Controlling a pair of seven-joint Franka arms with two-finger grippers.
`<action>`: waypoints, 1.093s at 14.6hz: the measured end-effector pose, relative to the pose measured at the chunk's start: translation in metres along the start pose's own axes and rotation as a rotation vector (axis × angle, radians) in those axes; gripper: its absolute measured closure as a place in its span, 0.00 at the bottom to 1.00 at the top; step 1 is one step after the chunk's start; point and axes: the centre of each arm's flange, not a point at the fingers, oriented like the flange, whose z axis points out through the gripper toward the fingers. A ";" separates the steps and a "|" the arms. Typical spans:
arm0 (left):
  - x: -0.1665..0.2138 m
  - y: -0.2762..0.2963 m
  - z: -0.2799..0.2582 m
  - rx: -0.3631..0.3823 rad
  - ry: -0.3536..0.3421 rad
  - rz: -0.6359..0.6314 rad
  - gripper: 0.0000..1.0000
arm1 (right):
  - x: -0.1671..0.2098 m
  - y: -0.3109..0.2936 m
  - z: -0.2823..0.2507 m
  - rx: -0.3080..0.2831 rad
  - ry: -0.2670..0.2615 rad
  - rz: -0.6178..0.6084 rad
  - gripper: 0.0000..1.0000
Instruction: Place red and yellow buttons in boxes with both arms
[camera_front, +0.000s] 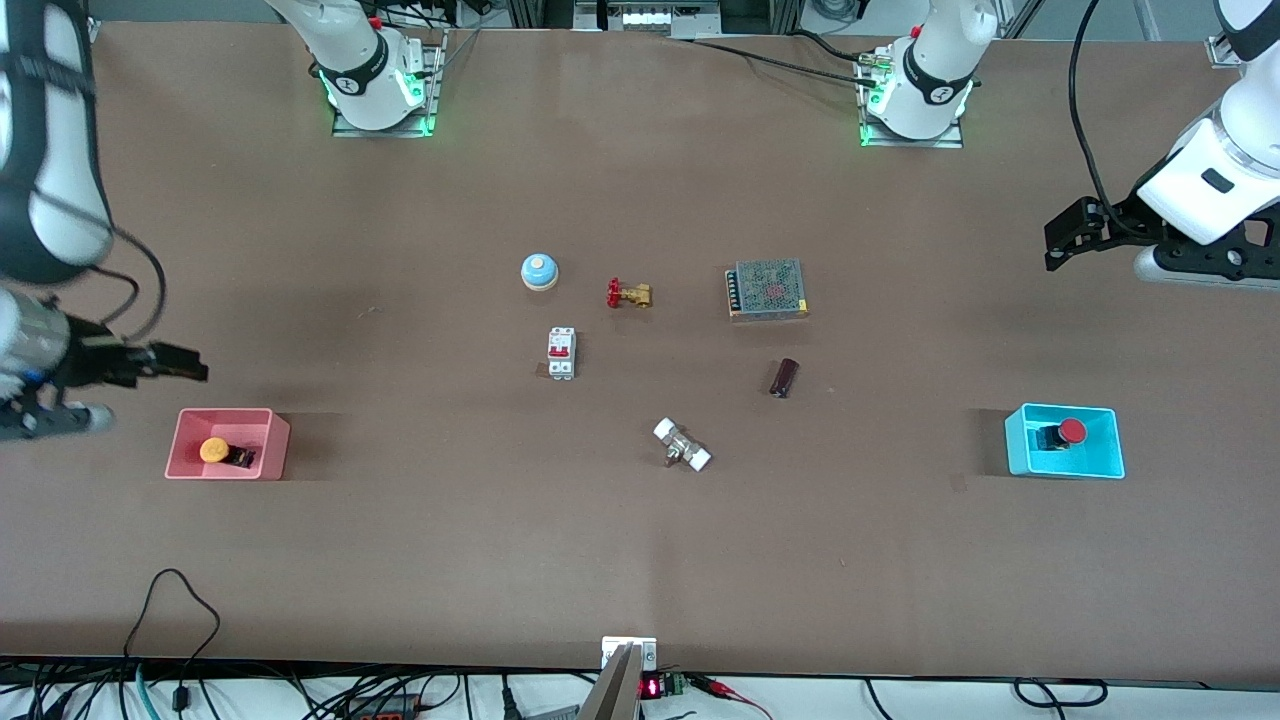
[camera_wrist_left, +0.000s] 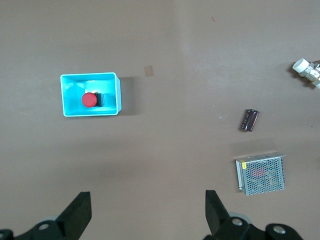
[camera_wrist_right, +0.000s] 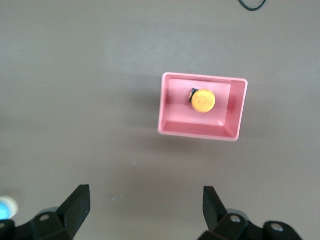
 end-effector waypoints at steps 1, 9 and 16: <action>0.000 -0.001 0.000 0.000 0.000 0.008 0.00 | -0.012 -0.006 -0.023 -0.003 0.002 -0.004 0.00; -0.002 -0.001 0.003 -0.001 -0.025 0.024 0.00 | -0.078 -0.046 -0.100 -0.039 -0.010 -0.005 0.00; -0.003 0.000 0.003 -0.001 -0.034 0.028 0.00 | -0.075 -0.058 -0.090 -0.045 -0.035 -0.021 0.00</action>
